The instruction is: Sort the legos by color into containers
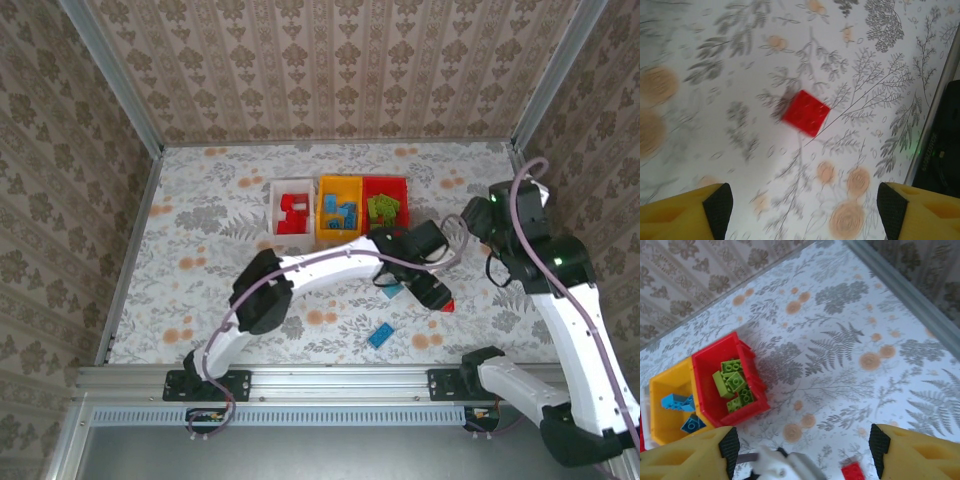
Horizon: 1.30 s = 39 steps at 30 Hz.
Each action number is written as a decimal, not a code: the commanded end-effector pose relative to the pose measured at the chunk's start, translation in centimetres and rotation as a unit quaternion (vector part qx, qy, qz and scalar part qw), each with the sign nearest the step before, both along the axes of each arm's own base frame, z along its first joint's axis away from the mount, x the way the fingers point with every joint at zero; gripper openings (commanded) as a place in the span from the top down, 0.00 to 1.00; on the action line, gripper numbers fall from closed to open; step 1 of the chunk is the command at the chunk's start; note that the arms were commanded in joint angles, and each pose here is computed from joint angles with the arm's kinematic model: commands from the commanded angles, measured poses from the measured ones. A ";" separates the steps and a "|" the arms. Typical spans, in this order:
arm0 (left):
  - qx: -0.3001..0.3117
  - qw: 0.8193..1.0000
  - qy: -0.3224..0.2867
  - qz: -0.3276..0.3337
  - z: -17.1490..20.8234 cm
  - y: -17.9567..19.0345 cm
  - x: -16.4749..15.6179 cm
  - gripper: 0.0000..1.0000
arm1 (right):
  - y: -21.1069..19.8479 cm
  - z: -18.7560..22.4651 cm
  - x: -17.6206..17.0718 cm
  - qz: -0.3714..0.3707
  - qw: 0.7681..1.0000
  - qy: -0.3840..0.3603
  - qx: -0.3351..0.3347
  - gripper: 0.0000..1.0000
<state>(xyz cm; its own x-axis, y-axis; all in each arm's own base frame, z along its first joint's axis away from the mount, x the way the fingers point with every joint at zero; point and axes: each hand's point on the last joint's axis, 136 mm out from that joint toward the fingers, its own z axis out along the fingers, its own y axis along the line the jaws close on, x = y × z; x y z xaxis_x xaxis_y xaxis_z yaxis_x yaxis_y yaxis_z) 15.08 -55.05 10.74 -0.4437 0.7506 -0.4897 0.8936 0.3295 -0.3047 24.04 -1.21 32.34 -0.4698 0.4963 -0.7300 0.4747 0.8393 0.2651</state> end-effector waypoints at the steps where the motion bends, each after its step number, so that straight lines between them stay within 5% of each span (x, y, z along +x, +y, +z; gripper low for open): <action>1: 0.034 0.999 -0.038 -0.017 -2.1 -0.7 -0.4 0.17 | -0.8 1.2 -2.1 -0.010 1.000 -0.005 -0.004 0.24; 15: 0.032 0.984 -0.157 -0.071 -7.8 -3.7 0.2 0.14 | -0.1 2.1 -4.9 0.027 0.999 -0.014 0.020 0.22; 23: 0.015 0.982 -0.153 -0.105 -9.5 -4.3 -1.0 0.15 | 0.3 1.3 -4.6 0.032 0.999 -0.003 0.027 0.23; 39: 0.014 0.986 -0.134 -0.100 -11.2 -4.8 -1.3 0.55 | 0.6 0.8 -4.3 0.042 0.999 0.011 0.022 0.24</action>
<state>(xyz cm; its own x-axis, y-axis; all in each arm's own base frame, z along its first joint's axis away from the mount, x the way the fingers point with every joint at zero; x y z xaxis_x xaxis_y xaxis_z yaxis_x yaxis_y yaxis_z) 15.08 -60.40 2.71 -0.1352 0.7881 -0.6005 0.9865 0.1636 -0.0073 20.01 -0.83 33.67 -0.4966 0.5007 -0.7090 0.4165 0.8541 0.3115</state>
